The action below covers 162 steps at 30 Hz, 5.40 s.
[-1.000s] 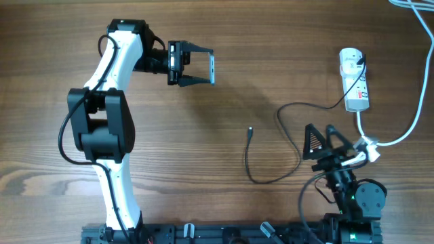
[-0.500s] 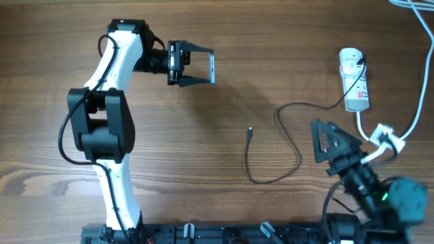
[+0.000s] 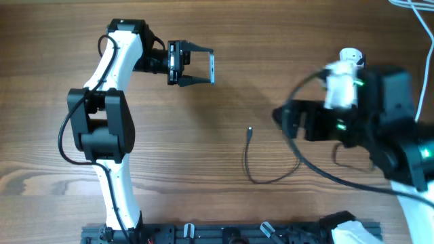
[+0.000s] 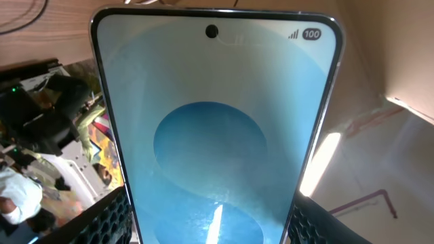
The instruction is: Plug charger to phone and switch on socket
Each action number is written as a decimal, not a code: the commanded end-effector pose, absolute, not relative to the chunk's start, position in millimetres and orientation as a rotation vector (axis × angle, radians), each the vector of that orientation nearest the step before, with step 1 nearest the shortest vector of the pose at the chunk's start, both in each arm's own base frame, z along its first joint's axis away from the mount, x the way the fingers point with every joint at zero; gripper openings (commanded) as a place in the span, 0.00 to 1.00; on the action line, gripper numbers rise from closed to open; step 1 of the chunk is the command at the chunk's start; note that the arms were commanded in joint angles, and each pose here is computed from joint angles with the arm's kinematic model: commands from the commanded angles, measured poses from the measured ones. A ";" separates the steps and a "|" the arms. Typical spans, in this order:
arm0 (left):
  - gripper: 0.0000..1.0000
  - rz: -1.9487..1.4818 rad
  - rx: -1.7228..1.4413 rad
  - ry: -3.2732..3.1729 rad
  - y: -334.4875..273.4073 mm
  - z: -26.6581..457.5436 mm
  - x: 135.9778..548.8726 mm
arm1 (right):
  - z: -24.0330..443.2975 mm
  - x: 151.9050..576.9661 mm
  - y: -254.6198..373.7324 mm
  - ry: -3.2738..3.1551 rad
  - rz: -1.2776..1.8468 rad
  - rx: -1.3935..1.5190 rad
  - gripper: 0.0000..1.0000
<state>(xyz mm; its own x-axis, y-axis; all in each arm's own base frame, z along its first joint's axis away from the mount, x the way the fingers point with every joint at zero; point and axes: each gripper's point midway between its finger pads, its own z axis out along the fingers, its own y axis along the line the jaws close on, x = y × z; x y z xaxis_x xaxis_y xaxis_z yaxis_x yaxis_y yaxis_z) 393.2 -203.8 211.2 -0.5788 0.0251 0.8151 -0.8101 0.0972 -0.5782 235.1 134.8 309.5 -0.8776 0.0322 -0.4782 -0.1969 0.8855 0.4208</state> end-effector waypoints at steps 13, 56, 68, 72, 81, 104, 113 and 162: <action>0.62 1.661 0.713 -1.713 -202.0 242.0 392.8 | 326.2 340.8 283.2 2.534 0.645 -0.284 1.00; 0.64 1.672 0.700 -1.724 -202.0 241.9 392.9 | 258.6 361.5 294.4 2.588 0.173 -0.201 0.49; 0.64 1.672 0.700 -1.724 -202.0 241.7 392.9 | 262.8 362.0 302.7 2.578 0.237 -0.198 0.36; 0.64 1.672 0.700 -1.724 -202.0 241.7 392.9 | 263.8 363.5 303.0 2.572 0.240 -0.183 0.29; 0.64 1.672 0.701 -1.724 -202.0 241.7 392.9 | 263.5 363.4 302.3 2.573 0.236 -0.181 0.24; 0.72 1.670 0.703 -1.721 -202.0 241.8 392.9 | 262.3 361.9 300.8 2.586 0.241 -0.137 0.06; 1.00 1.673 0.698 -1.725 -202.2 241.6 393.2 | 264.0 373.6 280.8 2.563 0.315 0.404 0.04; 0.61 1.595 0.704 -1.684 -221.9 239.5 395.3 | 280.1 379.6 260.2 2.053 0.701 1.771 0.04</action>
